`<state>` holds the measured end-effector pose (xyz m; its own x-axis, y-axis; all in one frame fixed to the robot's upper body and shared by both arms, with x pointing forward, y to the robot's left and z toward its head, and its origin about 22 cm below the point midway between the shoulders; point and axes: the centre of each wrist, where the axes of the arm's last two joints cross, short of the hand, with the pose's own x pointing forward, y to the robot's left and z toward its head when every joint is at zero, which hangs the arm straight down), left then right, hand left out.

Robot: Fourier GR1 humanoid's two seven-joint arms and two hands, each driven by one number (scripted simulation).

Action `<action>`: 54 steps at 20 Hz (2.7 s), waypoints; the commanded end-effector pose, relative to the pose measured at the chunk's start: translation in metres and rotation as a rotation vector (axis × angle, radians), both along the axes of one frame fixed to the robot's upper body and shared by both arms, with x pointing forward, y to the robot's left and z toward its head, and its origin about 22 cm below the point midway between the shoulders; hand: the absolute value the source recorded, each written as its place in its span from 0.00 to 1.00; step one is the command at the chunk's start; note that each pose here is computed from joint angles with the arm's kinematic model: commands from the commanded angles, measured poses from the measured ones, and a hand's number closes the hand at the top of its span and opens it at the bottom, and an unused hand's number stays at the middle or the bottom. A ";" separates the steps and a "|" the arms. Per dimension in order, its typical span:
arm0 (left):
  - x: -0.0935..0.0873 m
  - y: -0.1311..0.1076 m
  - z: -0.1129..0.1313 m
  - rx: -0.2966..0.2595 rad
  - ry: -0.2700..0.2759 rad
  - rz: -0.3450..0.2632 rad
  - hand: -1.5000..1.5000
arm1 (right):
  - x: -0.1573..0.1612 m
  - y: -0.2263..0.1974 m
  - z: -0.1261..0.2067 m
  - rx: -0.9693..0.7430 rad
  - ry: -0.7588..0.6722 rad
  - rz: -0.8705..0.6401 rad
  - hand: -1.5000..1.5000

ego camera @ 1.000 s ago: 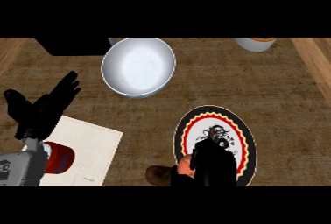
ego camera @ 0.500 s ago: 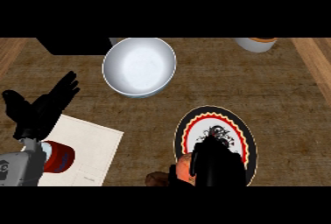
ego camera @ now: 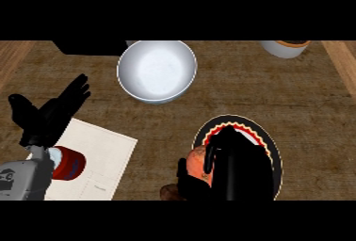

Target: Pick the squash from the plate and place it in the bowl

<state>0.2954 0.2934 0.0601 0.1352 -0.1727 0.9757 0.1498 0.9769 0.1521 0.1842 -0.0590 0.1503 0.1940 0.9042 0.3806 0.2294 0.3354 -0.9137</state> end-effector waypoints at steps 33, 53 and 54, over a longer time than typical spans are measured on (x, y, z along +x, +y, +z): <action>0.021 -0.034 0.018 -0.010 -0.041 -0.097 0.50 | 0.245 0.008 0.043 0.220 0.101 -0.336 1.00; 0.025 -0.047 0.016 -0.006 -0.058 -0.103 0.50 | 0.275 -0.024 0.011 0.565 -0.263 -0.390 0.00; 0.026 -0.036 0.016 0.011 -0.055 -0.091 0.50 | 0.273 -0.014 0.007 0.564 -0.270 -0.393 0.00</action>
